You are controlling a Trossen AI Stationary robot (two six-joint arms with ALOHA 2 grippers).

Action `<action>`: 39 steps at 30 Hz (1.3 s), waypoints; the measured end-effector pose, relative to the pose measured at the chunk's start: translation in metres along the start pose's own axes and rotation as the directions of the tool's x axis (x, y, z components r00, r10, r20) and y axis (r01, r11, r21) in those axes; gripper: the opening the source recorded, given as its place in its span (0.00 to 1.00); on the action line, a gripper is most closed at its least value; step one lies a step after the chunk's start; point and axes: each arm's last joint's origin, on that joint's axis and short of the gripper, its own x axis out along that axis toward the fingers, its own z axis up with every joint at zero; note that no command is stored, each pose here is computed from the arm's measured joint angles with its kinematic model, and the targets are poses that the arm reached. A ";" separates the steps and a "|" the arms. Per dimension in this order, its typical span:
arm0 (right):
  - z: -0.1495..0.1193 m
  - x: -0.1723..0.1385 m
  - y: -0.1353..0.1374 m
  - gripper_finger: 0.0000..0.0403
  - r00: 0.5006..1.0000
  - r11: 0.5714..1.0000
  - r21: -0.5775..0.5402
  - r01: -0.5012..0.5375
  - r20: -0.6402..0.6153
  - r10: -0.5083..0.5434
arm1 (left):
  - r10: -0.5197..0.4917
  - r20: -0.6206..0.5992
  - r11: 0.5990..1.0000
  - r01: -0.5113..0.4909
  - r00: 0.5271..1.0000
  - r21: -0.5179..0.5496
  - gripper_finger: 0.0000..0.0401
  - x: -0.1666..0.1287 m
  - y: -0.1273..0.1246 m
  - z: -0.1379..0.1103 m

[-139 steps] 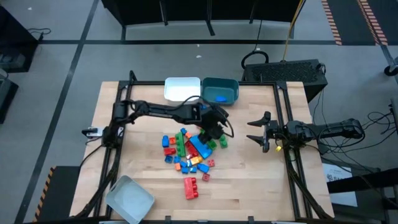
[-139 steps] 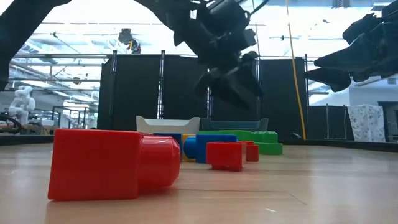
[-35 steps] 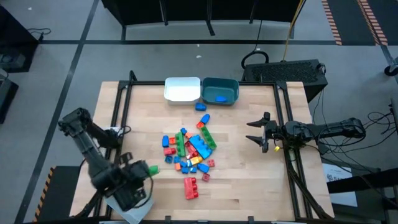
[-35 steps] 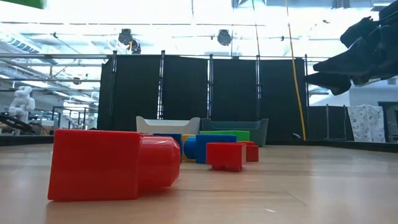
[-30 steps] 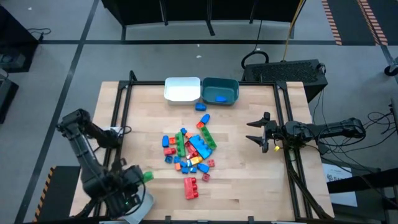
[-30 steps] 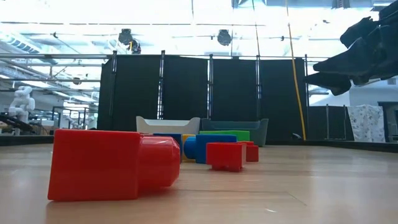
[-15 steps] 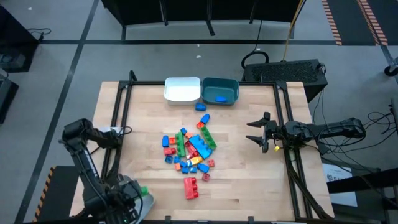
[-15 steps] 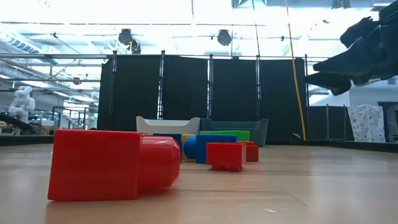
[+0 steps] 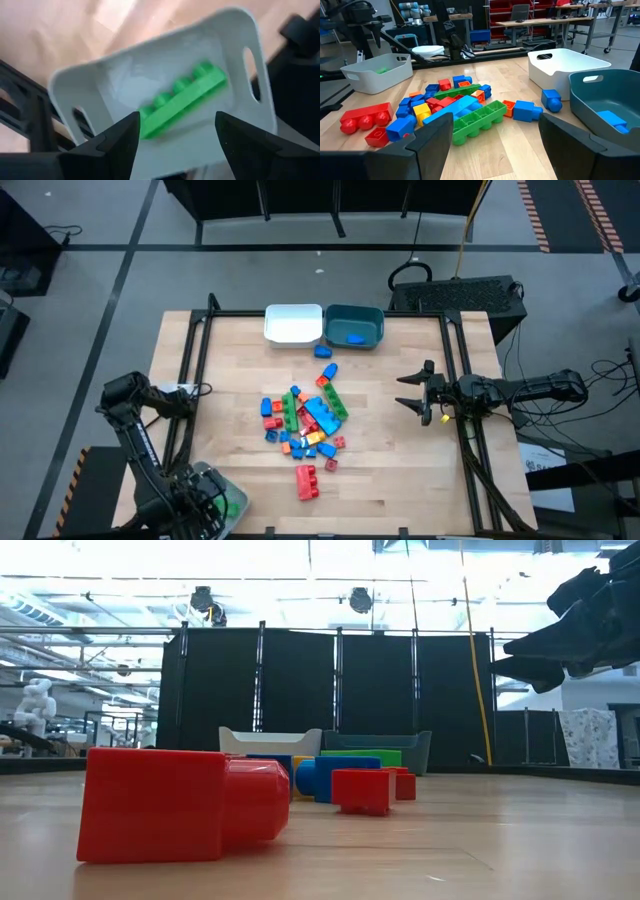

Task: Sort blocks by size
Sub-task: Put the red rectangular 3 stud game piece into the gray bin

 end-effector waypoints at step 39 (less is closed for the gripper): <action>-0.002 0.002 0.000 0.69 1.000 1.000 -0.008 -0.001 -0.027 0.001 | -0.158 0.162 -0.041 -0.171 0.974 0.984 0.65 0.092 -0.027 0.218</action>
